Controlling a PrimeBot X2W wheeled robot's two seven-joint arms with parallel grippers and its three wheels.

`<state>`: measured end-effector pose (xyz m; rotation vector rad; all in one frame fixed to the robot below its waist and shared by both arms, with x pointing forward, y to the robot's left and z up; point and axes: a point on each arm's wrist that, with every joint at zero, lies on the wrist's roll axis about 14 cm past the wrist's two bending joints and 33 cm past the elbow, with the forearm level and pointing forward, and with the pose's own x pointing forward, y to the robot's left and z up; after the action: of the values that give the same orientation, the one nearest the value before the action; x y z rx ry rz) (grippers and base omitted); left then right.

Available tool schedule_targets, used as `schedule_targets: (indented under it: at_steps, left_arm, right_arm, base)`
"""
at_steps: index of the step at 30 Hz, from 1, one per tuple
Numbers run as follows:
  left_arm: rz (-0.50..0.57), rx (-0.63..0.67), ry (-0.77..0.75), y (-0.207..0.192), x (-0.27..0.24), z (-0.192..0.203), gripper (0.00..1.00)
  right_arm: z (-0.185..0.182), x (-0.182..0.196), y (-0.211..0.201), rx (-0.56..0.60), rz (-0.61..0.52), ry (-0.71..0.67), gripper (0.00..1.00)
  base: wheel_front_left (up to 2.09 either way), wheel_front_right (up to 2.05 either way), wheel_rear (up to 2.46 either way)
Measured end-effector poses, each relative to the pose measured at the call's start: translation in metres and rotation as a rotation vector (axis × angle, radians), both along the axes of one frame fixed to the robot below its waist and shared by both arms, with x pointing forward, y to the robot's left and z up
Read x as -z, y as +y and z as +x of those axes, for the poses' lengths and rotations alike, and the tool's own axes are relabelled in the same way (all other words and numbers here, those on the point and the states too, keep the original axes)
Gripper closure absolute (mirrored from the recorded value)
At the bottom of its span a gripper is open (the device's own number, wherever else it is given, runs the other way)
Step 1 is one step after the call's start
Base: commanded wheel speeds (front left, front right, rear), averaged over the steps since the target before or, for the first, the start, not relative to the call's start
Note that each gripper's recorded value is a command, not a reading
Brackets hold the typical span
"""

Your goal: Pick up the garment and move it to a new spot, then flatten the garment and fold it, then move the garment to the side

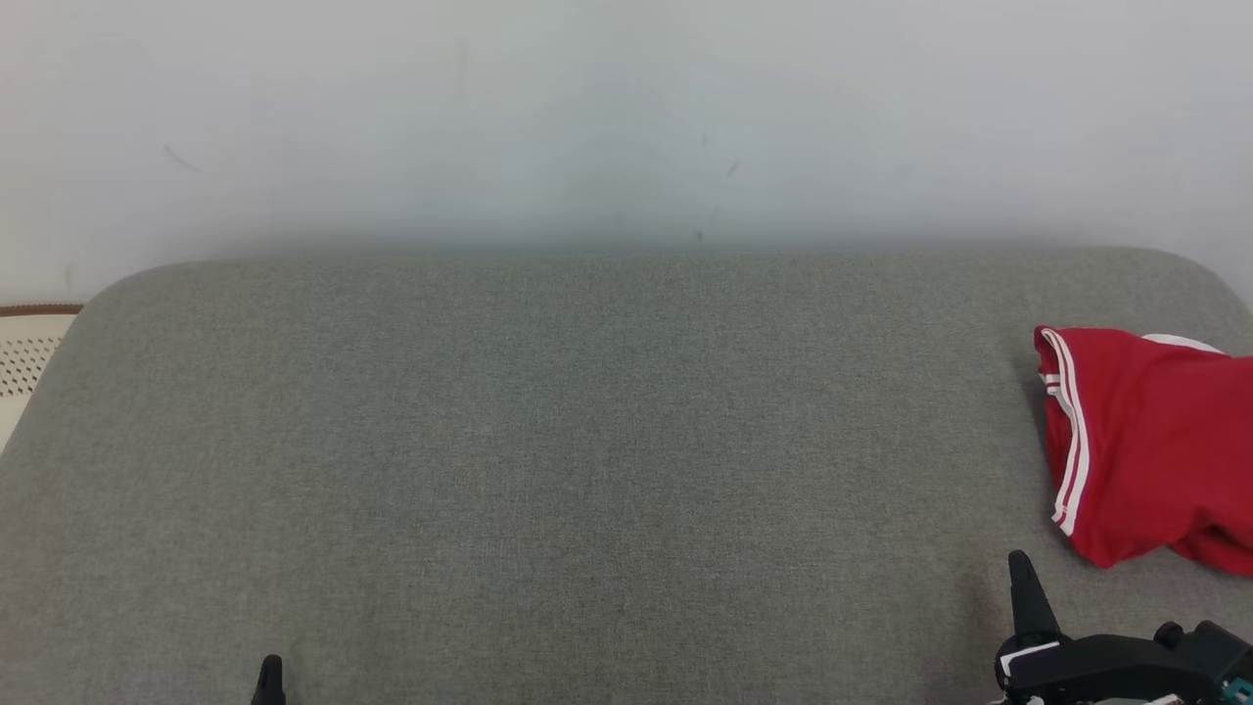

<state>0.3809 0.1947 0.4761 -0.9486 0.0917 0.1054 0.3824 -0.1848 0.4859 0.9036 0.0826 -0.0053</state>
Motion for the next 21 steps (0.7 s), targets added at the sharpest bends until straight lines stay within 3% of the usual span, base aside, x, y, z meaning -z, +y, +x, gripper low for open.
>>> schedule_targets:
  at_steps: [21]
  left_arm:
    - [-0.222, -0.005, -0.03, 0.001, -0.0079, 0.0034, 1.0]
  right_arm:
    - [0.0037, -0.0071, -0.005, 0.029, 0.231, -0.009, 1.0]
  base:
    - [0.0, 0.0, 0.0]
